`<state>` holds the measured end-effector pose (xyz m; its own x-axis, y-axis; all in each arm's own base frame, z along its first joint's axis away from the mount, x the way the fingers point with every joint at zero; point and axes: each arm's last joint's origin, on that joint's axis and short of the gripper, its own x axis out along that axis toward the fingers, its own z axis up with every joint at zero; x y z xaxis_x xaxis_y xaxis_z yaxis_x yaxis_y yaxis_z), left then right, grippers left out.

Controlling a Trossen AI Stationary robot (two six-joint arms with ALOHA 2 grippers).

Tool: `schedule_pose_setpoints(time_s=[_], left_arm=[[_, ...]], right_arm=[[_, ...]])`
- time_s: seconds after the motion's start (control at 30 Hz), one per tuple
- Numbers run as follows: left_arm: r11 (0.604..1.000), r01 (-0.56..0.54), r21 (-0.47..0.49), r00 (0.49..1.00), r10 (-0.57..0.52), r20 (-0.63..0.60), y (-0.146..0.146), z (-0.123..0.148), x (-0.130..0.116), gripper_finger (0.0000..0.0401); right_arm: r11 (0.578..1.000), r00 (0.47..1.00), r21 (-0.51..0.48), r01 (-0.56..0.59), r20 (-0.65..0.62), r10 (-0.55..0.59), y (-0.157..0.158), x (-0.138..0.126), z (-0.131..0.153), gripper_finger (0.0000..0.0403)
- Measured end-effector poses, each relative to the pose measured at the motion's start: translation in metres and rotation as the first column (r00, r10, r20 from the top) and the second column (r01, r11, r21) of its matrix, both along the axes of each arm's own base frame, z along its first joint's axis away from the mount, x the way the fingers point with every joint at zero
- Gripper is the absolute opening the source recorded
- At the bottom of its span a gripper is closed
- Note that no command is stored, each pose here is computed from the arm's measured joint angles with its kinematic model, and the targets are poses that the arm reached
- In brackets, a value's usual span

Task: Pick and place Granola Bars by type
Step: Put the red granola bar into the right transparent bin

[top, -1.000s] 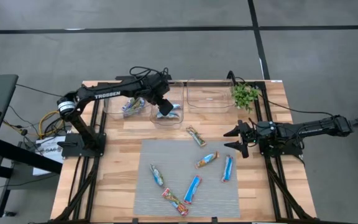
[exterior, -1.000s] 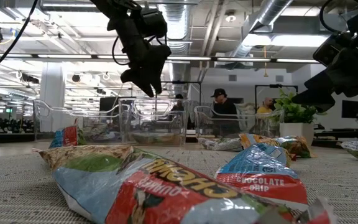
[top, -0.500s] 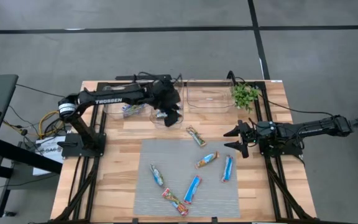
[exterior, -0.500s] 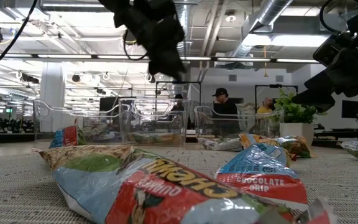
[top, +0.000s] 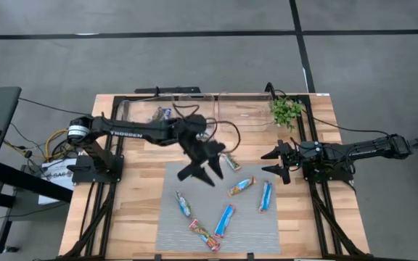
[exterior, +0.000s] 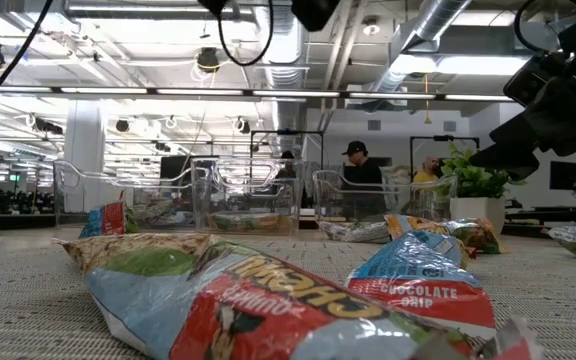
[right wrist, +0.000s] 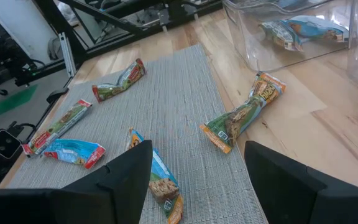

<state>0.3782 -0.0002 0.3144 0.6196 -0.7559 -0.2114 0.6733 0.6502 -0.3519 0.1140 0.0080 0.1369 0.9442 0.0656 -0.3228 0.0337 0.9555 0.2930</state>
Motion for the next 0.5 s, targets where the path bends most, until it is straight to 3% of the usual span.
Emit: schedule_pose_setpoints(time_s=[0.17, 0.3, 0.4, 0.5], left_arm=[[0.998, 0.068, -0.001, 0.996, -0.068, -0.053, -0.026, -0.004, -0.003, 0.0199], [0.987, 0.151, 0.058, 0.984, -0.145, -0.107, -0.053, -0.014, -0.01, 0.0198], [0.97, 0.196, 0.146, 0.97, -0.169, -0.175, -0.075, -0.025, -0.019, 0.0198], [0.924, 0.24, 0.297, 0.954, -0.168, -0.247, -0.095, -0.037, -0.033, 0.0198]], right_arm=[[1.0, 1.0, 0.0, 0.0, 0.0, 0.0, 0.0, 0.0, 0.0, 0.0249], [1.0, 1.0, 0.0, 0.0, 0.0, 0.0, 0.0, 0.0, 0.0, 0.0249], [1.0, 1.0, 0.0, 0.0, 0.0, 0.0, 0.0, 0.0, 0.0, 0.0249], [1.0, 1.0, 0.0, 0.0, 0.0, 0.0, 0.0, 0.0, 0.0, 0.0249]])
